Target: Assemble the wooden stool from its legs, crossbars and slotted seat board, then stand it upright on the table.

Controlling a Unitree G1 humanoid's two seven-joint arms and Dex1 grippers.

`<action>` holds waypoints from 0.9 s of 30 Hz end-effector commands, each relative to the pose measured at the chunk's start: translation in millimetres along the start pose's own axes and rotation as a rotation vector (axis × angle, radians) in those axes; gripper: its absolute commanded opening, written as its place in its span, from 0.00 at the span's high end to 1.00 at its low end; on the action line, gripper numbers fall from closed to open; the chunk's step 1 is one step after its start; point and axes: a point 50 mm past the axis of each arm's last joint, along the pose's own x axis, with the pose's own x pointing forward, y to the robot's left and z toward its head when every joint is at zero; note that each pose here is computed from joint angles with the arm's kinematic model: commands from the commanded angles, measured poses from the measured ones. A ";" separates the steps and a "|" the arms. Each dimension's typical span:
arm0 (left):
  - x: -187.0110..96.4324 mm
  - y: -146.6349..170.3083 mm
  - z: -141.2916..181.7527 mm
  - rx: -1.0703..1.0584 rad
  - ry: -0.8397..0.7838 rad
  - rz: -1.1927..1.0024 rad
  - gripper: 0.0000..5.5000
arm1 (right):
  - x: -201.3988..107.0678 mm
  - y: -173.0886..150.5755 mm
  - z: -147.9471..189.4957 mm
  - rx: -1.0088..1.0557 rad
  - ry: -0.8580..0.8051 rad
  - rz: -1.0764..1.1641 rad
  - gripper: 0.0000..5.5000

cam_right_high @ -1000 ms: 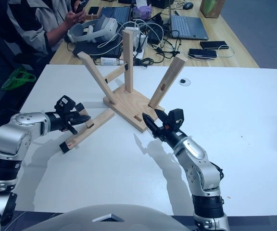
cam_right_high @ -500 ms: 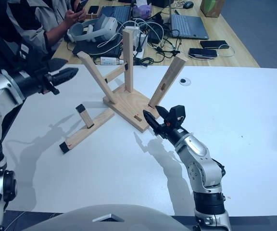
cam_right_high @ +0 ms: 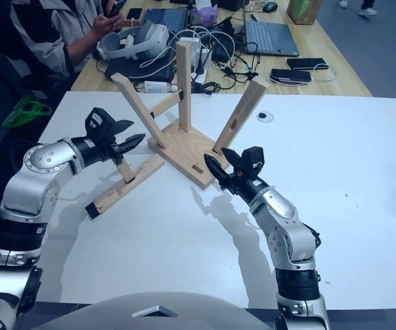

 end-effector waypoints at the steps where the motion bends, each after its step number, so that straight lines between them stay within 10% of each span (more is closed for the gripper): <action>1: 1.6 -18.5 -53.5 -0.101 0.188 -0.012 0.61 | 2.2 -2.4 3.7 -0.022 0.001 0.005 0.45; 15: -42.6 -12.1 73.4 -0.159 -0.272 -0.140 0.61 | -3.6 -3.7 3.1 -0.020 0.006 -0.005 0.45; 21: -57.7 -37.5 37.0 -0.206 -0.067 -0.292 0.61 | -4.4 -2.2 0.2 -0.014 0.015 -0.003 0.45; 27: -80.6 27.2 35.0 -0.371 -0.227 0.120 0.61 | -7.0 -4.8 1.2 -0.017 0.019 -0.010 0.45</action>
